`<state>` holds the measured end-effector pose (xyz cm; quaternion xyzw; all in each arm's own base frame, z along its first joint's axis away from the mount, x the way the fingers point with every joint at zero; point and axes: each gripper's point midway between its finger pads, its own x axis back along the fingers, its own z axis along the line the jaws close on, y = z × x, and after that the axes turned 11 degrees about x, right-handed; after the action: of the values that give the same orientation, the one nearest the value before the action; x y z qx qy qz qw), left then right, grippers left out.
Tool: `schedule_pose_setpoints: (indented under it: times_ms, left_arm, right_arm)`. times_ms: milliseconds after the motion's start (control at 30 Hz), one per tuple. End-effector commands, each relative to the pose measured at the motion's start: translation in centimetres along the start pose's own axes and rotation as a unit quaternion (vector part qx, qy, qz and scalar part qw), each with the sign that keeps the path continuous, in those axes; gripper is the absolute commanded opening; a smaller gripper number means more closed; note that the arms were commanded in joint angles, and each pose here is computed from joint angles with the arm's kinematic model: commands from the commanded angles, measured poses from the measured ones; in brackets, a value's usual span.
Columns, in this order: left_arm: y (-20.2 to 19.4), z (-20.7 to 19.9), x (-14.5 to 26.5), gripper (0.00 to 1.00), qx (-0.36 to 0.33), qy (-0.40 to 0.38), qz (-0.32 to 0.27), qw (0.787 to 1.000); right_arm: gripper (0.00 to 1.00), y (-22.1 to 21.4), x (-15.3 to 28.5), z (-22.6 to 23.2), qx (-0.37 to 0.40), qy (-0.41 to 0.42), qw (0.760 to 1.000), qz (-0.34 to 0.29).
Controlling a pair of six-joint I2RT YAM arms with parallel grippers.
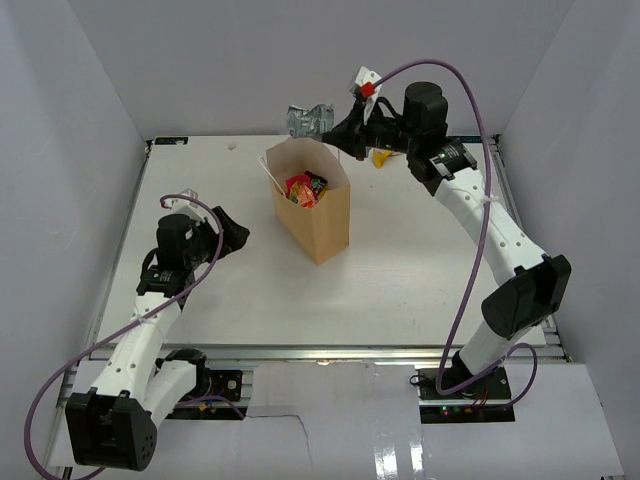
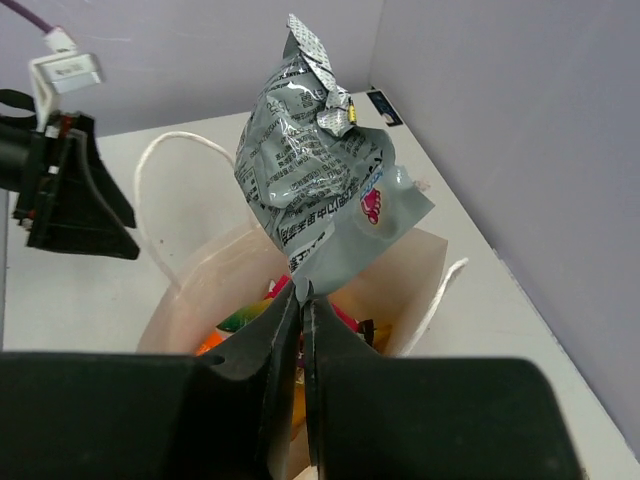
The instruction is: Place the snacks into the paper bag
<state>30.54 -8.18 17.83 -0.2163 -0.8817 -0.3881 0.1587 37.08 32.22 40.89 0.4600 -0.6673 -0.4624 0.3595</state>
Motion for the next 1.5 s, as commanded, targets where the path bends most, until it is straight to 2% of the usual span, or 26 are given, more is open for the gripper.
schedule_pose_setpoints:
  times_ms: [0,100,133,167,233,267,400,533,633,767,833,867,900,933,967,1033,1067,1200,1233,1300,1333,1367,1467]
  left_arm:
    - [-0.3,0.1,0.7,0.98,0.009,-0.005,-0.006,1.0]
    - [-0.6,0.2,0.7,0.98,0.011,-0.006,-0.003,1.0]
    - [-0.6,0.3,0.7,0.98,0.011,-0.005,-0.003,1.0]
    - [-0.6,0.2,0.8,0.98,0.011,-0.006,-0.003,1.0]
    - [-0.5,0.3,0.8,0.98,0.009,-0.005,-0.005,1.0]
    - [-0.5,0.2,0.8,0.98,0.009,-0.005,-0.005,1.0]
    - [-0.6,0.4,0.8,0.98,0.01,-0.004,-0.004,1.0]
    - [-0.7,0.3,0.6,0.98,0.01,-0.005,0.0,1.0]
    - [-0.7,0.3,0.6,0.98,0.009,-0.005,0.0,1.0]
    - [-0.8,0.4,0.7,0.98,0.009,-0.003,0.001,1.0]
    - [-1.1,0.7,0.6,0.98,0.011,0.0,0.003,1.0]
    - [-1.2,0.7,0.7,0.98,0.011,-0.001,0.005,1.0]
    - [-1.2,0.7,0.6,0.98,0.012,0.0,0.006,1.0]
    - [-1.3,0.8,0.6,0.98,0.013,0.001,0.007,1.0]
    - [-1.4,0.9,0.6,0.98,0.014,0.001,0.008,1.0]
    - [-1.6,0.9,0.4,0.98,0.015,0.002,0.013,1.0]
    - [-1.4,0.7,0.4,0.98,0.013,-0.001,0.013,1.0]
    - [-1.3,0.7,0.3,0.98,0.013,0.007,0.02,1.0]
    - [-1.3,0.8,0.4,0.98,0.013,0.011,0.02,1.0]
    - [-1.6,1.1,0.4,0.98,0.018,0.016,0.022,0.999]
    - [-1.7,1.3,0.4,0.98,0.022,0.018,0.022,0.999]
    - [-2.0,1.4,0.4,0.98,0.029,0.019,0.025,0.999]
    - [-2.5,1.9,0.3,0.98,0.038,0.025,0.031,0.998]
  right_arm:
    - [0.08,-0.9,-0.9,-1.7,0.011,-0.059,0.998,0.021]
    - [0.09,-2.5,-2.1,-0.5,0.007,-0.048,0.998,0.036]
    - [0.13,-3.0,-2.5,0.1,0.003,-0.043,0.998,0.041]
    - [0.24,-3.6,-2.6,0.3,-0.001,-0.042,0.998,0.047]
    - [0.32,-4.5,-2.7,0.6,-0.008,-0.041,0.997,0.058]
    - [0.4,-4.8,-2.6,0.5,-0.009,-0.045,0.997,0.062]
    - [0.51,-4.4,-2.1,0.4,0.003,-0.052,0.997,0.065]
    - [0.53,-1.9,-0.9,0.2,0.015,-0.031,0.999,0.038]
    - [0.54,-0.2,0.8,-2.3,0.005,-0.055,0.998,0.021]
    - [0.52,-2.4,3.1,-7.5,-0.054,-0.131,0.989,0.037]
    - [0.52,-5.6,4.6,-10.1,-0.102,-0.18,0.977,0.057]
    - [0.61,-8.0,4.7,-11.1,-0.139,-0.204,0.966,0.072]
    - [0.75,-10.5,5.1,-11.8,-0.19,-0.236,0.949,0.085]
    - [0.93,-12.8,6.0,-13.5,-0.211,-0.297,0.926,0.101]
    - [0.9,-15.1,5.5,-14.3,-0.224,-0.309,0.918,0.105]
    - [0.9,-17.1,5.1,-15.0,-0.247,-0.294,0.918,0.1]
    - [0.9,-19.5,4.4,-15.7,-0.262,-0.294,0.913,0.102]
    - [0.91,-23.7,3.9,-17.5,-0.312,-0.335,0.882,0.112]
    - [0.93,-24.8,4.6,-18.4,-0.321,-0.376,0.861,0.12]
    - [0.95,-27.9,6.0,-19.6,-0.367,-0.452,0.802,0.136]
    - [0.94,-28.7,6.5,-20.0,-0.375,-0.474,0.785,0.137]
    - [0.93,-29.8,6.5,-20.4,-0.388,-0.488,0.77,0.135]
    - [0.93,-32.2,6.3,-20.8,-0.413,-0.503,0.748,0.131]
